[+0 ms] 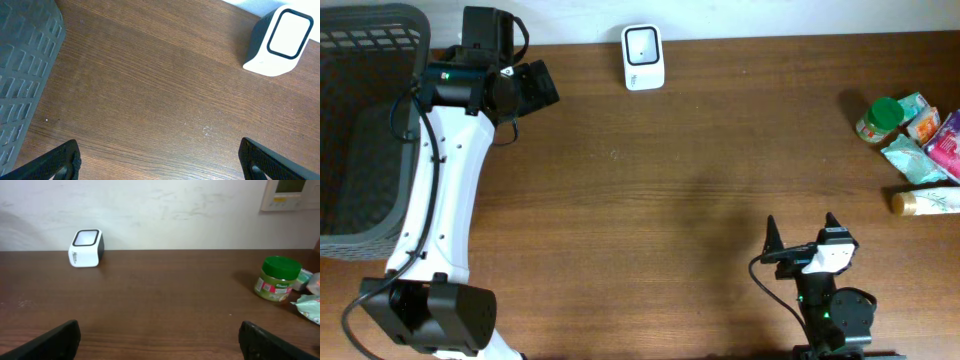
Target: Scan the item barcode
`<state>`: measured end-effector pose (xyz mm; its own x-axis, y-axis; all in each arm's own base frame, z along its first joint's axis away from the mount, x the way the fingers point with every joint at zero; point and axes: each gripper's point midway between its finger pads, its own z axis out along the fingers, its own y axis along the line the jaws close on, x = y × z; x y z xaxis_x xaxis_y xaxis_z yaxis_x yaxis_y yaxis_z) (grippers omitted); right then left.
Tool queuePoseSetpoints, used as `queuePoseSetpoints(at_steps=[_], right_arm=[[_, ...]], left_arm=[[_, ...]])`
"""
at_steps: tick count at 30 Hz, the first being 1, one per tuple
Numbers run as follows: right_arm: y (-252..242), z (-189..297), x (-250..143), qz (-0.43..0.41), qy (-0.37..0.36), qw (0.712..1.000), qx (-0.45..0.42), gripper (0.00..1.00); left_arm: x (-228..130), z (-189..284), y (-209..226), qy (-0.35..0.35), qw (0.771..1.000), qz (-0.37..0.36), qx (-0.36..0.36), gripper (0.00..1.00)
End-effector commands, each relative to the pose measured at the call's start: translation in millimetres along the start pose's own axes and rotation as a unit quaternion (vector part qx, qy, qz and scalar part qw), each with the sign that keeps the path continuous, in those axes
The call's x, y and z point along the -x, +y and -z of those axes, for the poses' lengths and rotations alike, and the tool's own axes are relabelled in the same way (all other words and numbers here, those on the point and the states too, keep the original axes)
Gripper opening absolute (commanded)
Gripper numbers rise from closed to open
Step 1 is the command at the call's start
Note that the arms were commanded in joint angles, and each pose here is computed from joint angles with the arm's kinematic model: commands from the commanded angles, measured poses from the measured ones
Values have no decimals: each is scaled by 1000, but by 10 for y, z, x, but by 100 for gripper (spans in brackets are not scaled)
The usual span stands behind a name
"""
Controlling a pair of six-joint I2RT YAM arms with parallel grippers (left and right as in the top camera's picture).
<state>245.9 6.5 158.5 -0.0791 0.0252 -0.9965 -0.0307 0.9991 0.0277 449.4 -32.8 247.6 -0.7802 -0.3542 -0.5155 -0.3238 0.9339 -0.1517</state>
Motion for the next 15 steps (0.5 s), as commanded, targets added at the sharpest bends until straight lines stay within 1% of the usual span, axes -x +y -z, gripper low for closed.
queuePoseSetpoints(at_steps=[1, 10, 15], right_arm=[[60, -2, -32, -3, 1, 1000, 10, 99], [-44, -1, -31, 5, 0, 1000, -13, 99], [-38, -2, -31, 5, 1, 1000, -11, 99]], left_arm=[[-10, -32, 14, 2, 1000, -9, 5, 99], [-10, -32, 14, 2, 1000, -9, 5, 99], [-10, -32, 14, 2, 1000, -9, 5, 99]])
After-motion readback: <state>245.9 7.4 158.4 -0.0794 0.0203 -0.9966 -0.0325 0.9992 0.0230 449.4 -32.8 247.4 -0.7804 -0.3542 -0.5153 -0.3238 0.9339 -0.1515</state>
